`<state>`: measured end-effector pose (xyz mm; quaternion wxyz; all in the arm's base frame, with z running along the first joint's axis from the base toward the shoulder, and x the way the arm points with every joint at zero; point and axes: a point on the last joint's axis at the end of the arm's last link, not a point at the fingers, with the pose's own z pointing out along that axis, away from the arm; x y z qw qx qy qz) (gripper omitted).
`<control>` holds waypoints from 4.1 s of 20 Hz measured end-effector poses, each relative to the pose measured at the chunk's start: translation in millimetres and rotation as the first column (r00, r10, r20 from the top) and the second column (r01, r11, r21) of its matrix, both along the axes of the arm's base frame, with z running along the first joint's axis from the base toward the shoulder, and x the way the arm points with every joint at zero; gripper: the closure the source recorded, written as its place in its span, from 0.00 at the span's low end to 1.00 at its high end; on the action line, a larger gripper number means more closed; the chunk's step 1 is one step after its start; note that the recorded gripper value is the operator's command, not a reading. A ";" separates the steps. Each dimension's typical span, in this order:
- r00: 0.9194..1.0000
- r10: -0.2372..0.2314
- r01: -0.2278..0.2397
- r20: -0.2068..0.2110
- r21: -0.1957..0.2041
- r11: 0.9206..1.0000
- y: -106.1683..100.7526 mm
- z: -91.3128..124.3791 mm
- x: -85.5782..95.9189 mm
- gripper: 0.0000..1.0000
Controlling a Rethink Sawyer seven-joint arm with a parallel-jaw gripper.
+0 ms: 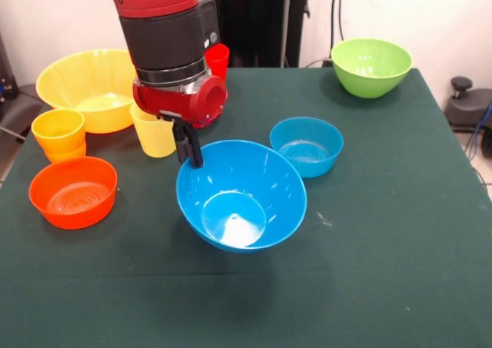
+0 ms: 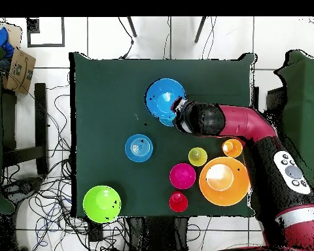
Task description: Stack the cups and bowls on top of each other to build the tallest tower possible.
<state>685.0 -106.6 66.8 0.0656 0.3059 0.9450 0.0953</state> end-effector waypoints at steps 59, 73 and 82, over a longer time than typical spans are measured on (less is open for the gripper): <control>0.997 0.027 -0.031 -0.067 -0.061 0.998 -27.9 22.5 -38.1 0.00; 0.987 0.138 -0.148 -0.079 -0.142 0.979 25.3 45.8 -54.8 0.00; 0.974 0.204 -0.218 -0.097 -0.156 0.964 62.7 53.2 -67.8 0.00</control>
